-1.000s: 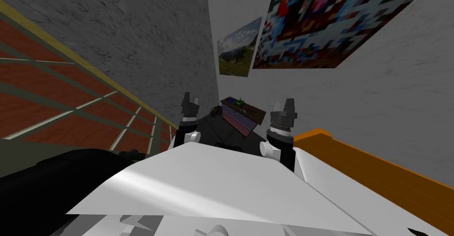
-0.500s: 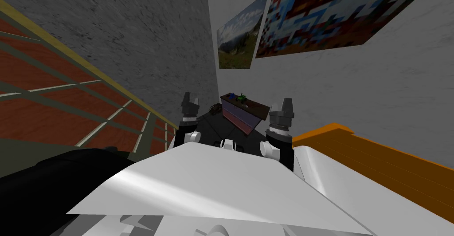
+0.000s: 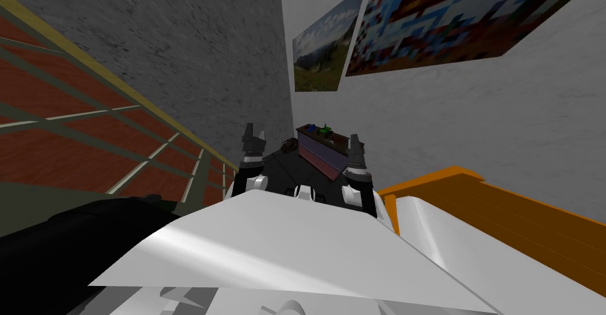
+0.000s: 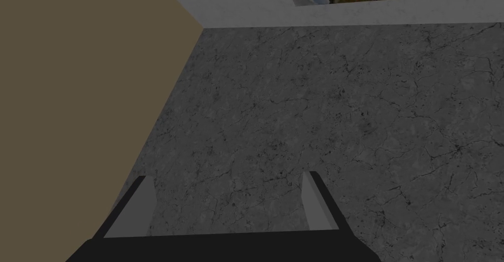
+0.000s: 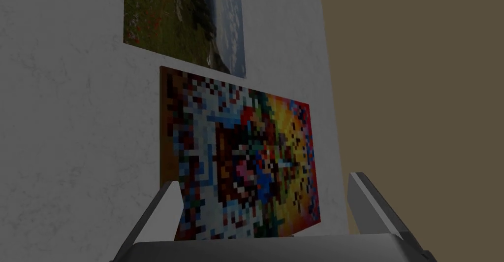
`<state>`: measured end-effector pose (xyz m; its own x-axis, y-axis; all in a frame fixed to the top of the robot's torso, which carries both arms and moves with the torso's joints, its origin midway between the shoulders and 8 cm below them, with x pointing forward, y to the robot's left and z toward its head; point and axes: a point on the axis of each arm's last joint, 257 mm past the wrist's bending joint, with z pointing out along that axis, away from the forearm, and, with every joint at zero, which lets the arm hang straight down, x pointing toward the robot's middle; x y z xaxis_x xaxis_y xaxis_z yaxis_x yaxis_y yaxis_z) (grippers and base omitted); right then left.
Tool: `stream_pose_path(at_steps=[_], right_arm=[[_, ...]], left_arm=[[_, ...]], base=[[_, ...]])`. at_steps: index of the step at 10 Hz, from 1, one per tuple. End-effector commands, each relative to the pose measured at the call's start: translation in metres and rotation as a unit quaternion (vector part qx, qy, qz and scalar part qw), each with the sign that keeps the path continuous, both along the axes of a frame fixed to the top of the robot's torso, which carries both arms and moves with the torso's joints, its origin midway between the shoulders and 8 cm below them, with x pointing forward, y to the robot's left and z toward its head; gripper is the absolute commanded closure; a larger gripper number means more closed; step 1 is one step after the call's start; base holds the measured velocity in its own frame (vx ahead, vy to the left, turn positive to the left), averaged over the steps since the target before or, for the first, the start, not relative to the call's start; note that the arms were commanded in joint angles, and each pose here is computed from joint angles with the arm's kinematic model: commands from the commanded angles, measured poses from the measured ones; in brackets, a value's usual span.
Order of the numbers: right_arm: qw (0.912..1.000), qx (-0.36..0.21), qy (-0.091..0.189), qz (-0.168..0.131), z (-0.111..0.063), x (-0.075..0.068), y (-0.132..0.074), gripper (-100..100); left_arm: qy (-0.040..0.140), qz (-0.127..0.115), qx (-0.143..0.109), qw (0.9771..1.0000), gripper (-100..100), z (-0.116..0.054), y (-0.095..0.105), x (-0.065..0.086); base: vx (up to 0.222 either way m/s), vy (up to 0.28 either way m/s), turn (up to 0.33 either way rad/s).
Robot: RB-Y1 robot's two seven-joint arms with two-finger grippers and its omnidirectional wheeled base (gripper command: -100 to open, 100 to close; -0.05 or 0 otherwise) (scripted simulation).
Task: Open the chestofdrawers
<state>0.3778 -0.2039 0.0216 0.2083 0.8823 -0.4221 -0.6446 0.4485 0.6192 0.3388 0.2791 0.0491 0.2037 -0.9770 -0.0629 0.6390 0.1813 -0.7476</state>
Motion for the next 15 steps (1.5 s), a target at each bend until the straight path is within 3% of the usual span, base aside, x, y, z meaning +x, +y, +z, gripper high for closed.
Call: stream_pose_path(at_steps=[1,4,7,8,9,10,11,12,13,15], right_arm=[[0.999,-0.043,0.011,0.001,-0.017,0.011,0.021,-100],[0.9914,-0.13,0.018,0.004,-0.046,0.031,0.064,-100],[0.9854,-0.168,0.03,0.002,-0.069,0.042,0.078,-100],[0.9789,-0.202,0.028,0.003,-0.08,0.048,0.094,-100],[0.9786,-0.203,0.032,0.003,-0.083,0.049,0.093,-100],[0.9709,-0.238,0.023,0.003,-0.089,0.053,0.109,-100],[0.9701,-0.24,0.033,0.004,-0.099,0.056,0.108,-100],[0.9604,-0.277,0.028,0.004,-0.11,0.06,0.124,-100],[0.9597,-0.279,0.033,0.005,-0.115,0.062,0.123,-100],[0.9363,-0.351,0.018,0.008,-0.137,0.069,0.152,-100]], left_arm=[[0.0,0.0,0.0,1.0,0,0.0,0.0,0.0],[0.0,0.0,0.0,1.0,0,0.0,0.0,0.0],[0.0,0.0,0.0,1.0,0,0.0,0.0,0.0],[0.0,0.0,0.0,1.0,0,0.0,0.0,0.0],[0.0,0.0,0.0,1.0,0,0.0,0.0,0.0],[0.0,0.0,0.0,1.0,0,0.0,0.0,0.0],[0.0,0.0,0.0,1.0,0,0.0,0.0,0.0],[0.0,0.0,0.0,1.0,0,0.0,0.0,0.0],[0.0,0.0,0.0,1.0,0,0.0,0.0,0.0],[0.0,0.0,0.0,1.0,0,0.0,0.0,0.0]], base=[[0.015,0.049,0.009],[0.013,0.06,0.029],[0.01,0.041,0.015],[0.007,0.039,0.024],[0.012,0.031,0.01],[0.017,0.033,0.021],[0.016,0.032,0.017],[0.017,0.044,0.025],[0.016,0.037,0.014],[0.025,0.041,0.03]])
